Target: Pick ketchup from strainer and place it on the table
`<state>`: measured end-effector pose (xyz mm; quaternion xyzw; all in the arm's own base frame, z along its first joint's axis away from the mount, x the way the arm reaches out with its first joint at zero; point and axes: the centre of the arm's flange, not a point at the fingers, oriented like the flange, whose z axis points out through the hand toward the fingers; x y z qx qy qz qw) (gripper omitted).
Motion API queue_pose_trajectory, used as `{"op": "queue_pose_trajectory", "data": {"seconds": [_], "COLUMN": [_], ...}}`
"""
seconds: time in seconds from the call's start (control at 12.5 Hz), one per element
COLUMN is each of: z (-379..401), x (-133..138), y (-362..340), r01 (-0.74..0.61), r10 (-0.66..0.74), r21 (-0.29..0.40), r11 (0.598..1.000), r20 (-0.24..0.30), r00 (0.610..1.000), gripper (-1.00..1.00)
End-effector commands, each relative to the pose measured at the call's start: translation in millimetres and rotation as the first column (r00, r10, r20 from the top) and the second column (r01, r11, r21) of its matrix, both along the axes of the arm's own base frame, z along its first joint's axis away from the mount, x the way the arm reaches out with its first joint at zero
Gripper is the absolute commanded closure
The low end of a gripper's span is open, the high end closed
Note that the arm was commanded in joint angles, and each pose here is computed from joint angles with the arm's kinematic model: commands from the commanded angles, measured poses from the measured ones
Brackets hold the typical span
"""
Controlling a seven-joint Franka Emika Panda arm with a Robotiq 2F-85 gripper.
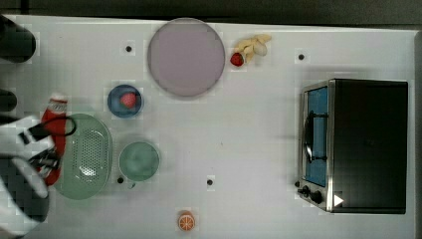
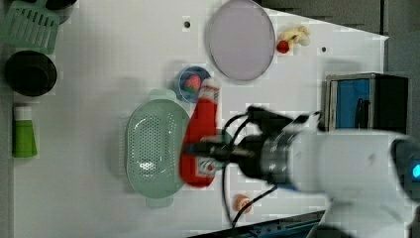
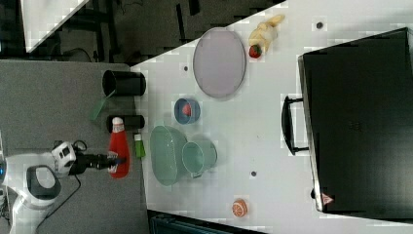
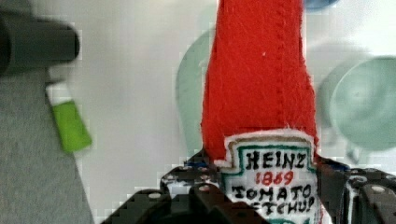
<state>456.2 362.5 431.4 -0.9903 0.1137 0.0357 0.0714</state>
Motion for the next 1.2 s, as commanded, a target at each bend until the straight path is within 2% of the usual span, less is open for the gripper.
{"op": "queue_pose_trajectory", "data": {"seconds": [0.08,0.24,0.4,0.64,0.88,1.2], "z": [25.5,31.0,26.6,18.6,-9.3,-65.1], "x": [79.5,104.3,121.5,134.0,126.0,97.4], "y": [-115.4,-171.0,-229.7,-308.5,-364.4,-395.1], "r01": [0.102,0.159,0.225,0.327,0.400,0.439], "r10": [-0.102,-0.158,-0.224,-0.325,-0.400,-0.449], "r21": [0.006,0.002,-0.010,-0.028,-0.062,-0.111], "r11": [0.995,0.987,0.974,0.945,0.914,0.892], "r20": [0.034,0.059,0.061,0.057,0.007,-0.092], "r00": [0.994,0.986,0.973,0.944,0.916,0.889], "gripper": [-0.21,-0.21,-0.21,-0.21,-0.21,-0.21]}}
